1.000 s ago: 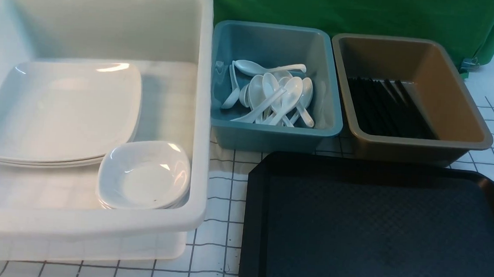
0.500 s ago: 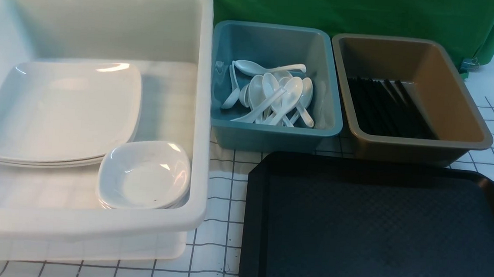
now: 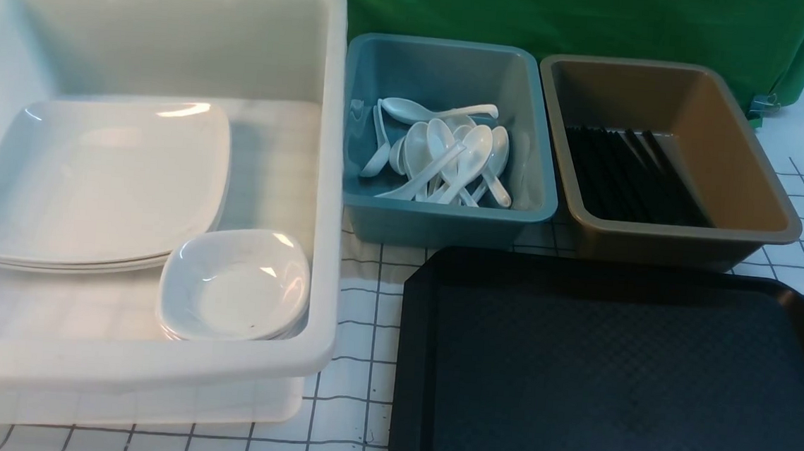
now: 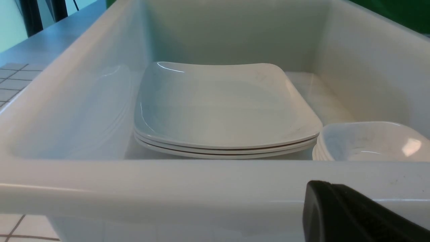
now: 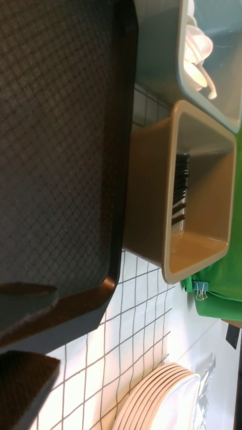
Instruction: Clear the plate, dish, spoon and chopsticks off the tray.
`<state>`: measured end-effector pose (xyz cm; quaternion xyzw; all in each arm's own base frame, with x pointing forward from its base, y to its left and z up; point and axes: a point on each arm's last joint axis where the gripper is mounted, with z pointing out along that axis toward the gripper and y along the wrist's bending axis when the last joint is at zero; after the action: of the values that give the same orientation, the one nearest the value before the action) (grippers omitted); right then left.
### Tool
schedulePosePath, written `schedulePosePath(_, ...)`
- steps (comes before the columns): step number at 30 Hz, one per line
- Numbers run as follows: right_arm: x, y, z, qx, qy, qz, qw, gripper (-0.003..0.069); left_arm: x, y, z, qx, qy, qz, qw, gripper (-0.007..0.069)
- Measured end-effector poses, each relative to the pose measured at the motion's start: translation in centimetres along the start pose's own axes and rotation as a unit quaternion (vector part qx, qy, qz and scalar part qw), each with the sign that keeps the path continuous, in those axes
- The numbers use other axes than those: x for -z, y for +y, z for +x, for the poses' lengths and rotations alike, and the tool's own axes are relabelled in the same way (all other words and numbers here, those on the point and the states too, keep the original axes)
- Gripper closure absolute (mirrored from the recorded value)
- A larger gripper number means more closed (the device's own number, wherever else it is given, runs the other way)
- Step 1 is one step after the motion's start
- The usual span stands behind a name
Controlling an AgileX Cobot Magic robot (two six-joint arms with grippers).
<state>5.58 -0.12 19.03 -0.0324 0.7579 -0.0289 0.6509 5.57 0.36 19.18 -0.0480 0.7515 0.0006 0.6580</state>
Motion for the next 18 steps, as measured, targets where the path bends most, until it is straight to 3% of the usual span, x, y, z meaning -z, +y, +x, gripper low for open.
schedulePosePath(18, 0.00, 0.00, 0.00, 0.001, 0.000, 0.000, 1.000, 0.0419, 0.00, -0.22, 0.05, -0.003, 0.003, 0.020, 1.000, 0.0620)
